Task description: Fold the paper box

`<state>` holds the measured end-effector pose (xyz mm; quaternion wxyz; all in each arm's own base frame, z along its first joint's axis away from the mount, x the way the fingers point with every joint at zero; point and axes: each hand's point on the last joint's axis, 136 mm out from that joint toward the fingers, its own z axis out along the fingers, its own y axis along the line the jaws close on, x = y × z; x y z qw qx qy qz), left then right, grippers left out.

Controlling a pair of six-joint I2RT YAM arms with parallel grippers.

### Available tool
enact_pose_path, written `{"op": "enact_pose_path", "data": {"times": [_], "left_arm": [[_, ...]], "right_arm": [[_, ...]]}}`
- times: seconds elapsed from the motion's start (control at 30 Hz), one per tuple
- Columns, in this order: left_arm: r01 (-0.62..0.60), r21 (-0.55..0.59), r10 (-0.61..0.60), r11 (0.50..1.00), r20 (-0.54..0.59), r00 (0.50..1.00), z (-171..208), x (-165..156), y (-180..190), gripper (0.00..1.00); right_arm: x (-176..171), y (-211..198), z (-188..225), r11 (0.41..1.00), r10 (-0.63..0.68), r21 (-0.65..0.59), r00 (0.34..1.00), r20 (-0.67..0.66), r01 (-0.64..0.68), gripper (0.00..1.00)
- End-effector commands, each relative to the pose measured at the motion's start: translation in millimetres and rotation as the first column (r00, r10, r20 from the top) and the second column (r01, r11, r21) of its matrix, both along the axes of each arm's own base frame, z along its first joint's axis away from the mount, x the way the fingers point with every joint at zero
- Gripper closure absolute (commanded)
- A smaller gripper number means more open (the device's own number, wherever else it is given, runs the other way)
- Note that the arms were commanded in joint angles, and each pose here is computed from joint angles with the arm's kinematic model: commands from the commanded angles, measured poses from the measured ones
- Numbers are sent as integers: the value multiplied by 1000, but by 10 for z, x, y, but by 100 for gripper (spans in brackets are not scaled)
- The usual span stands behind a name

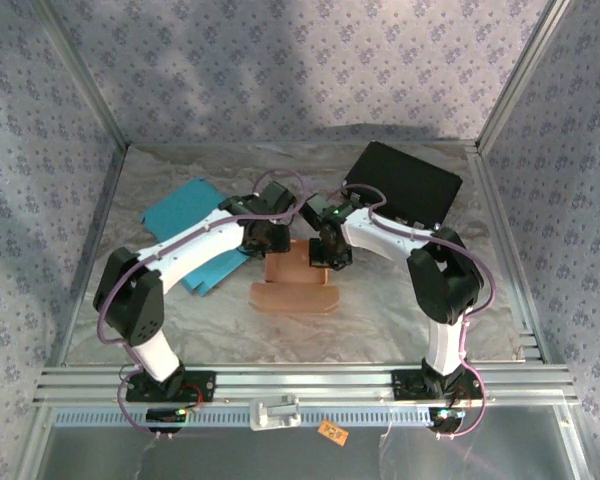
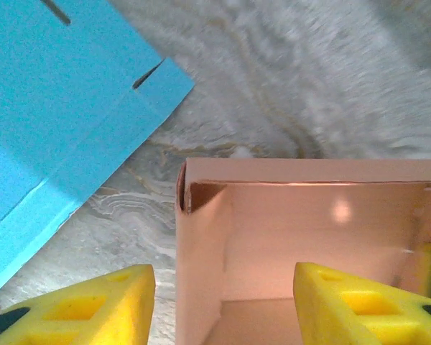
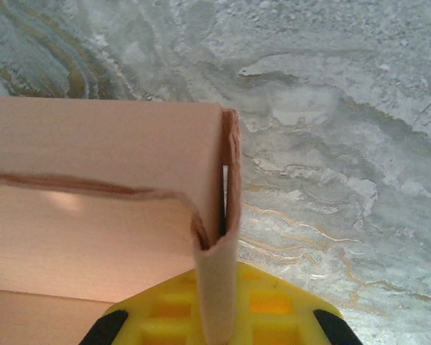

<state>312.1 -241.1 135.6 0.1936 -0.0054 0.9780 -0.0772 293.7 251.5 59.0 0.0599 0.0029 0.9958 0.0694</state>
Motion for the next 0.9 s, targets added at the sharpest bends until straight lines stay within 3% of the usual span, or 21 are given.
{"op": "enact_pose_path", "data": {"times": [0.0, 0.13, 0.3, 0.6, 0.7, 0.87], "left_arm": [[-21, -116, 28, 993, 57, 998, 445, 97, -56, 49], [-9, -118, 11, 993, 20, 1000, 413, 101, 18, 58], [63, -25, -66, 998, -106, 992, -39, -26, 214, 62], [102, -119, -121, 988, -162, 979, -385, 66, 270, 67], [107, -245, -137, 964, -108, 985, -349, 136, 182, 68], [100, -544, -160, 833, -65, 985, -136, 215, 148, 64]], "right_arm": [[-51, -11, -6, 996, -90, 22, 993, -82, 92, 100], [-51, 31, 7, 993, -109, 32, 991, -81, 111, 100], [-50, 46, 27, 994, -103, 39, 993, -64, 105, 100], [-97, 72, 21, 996, -72, 42, 996, -53, 74, 100], [-89, 87, 30, 997, -58, 48, 997, -53, 61, 100], [-87, 90, 12, 997, -8, 74, 998, -55, 12, 100]]}}
